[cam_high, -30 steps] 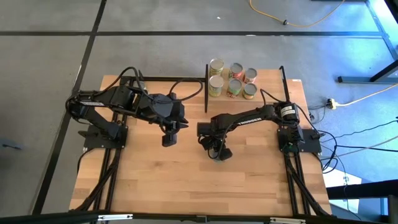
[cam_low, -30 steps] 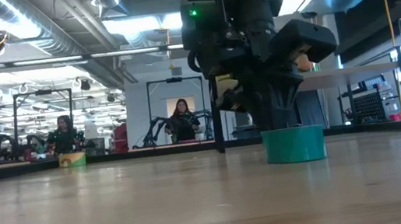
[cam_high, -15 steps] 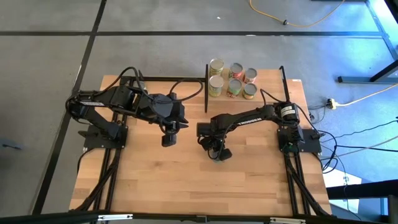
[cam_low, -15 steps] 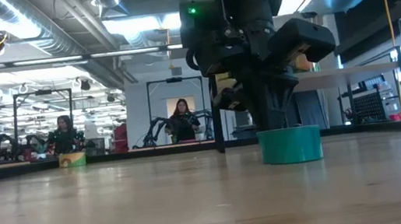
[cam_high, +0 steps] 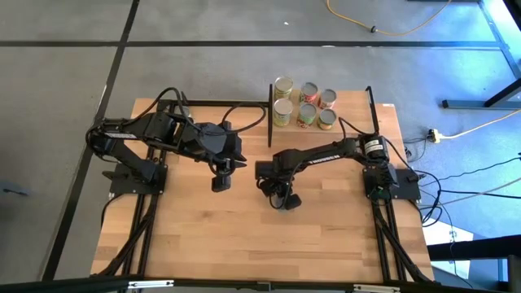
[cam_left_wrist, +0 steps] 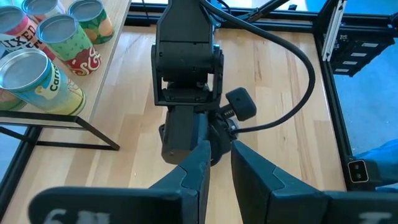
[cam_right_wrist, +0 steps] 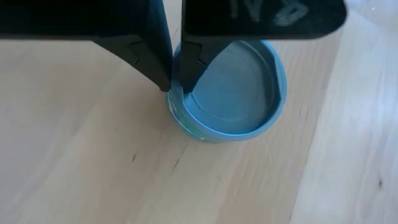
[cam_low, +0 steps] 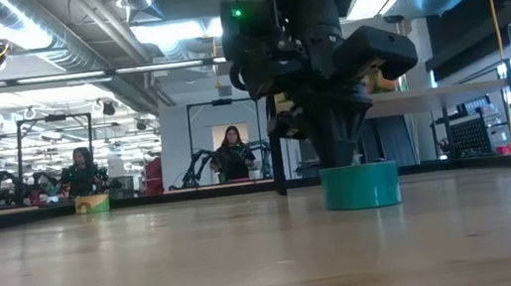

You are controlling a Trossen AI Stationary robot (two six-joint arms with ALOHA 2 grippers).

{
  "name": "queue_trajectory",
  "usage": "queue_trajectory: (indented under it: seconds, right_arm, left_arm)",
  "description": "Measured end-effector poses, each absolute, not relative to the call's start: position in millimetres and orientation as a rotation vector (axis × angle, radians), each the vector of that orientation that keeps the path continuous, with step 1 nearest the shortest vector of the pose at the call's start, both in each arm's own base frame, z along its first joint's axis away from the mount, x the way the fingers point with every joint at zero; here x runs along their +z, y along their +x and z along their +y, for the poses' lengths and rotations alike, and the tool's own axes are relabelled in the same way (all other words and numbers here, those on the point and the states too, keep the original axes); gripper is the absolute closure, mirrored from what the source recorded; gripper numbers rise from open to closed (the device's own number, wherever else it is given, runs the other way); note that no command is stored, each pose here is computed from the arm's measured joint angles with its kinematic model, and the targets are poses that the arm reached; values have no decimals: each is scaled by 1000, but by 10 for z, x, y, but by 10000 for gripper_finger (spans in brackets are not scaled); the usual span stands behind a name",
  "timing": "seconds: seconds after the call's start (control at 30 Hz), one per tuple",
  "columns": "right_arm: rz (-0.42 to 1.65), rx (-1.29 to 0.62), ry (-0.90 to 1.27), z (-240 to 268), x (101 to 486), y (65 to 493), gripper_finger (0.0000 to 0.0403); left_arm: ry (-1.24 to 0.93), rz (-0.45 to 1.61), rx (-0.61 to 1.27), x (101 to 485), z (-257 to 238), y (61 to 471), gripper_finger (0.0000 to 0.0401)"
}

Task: Pick and place cans onto a shelf
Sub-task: Put the blue can on the shelf

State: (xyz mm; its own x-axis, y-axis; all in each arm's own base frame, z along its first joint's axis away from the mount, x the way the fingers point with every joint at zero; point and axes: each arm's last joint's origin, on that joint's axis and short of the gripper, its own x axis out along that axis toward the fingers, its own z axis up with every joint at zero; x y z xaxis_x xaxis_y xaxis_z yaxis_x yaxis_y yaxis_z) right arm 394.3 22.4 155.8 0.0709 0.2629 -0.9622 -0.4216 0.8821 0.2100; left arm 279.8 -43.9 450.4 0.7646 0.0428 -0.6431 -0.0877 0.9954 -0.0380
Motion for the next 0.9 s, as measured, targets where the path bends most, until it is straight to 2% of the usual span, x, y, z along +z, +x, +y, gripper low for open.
queue_trajectory:
  seconds: [0.4,0.9]
  right_arm:
    - [1495,523,-142,274,1657,3821,388]
    - [1568,474,-221,508,2512,3521,388]
  left_arm:
    - [-67,699,71,4502,-439,2796,344]
    - [-63,726,69,4483,-438,2779,344]
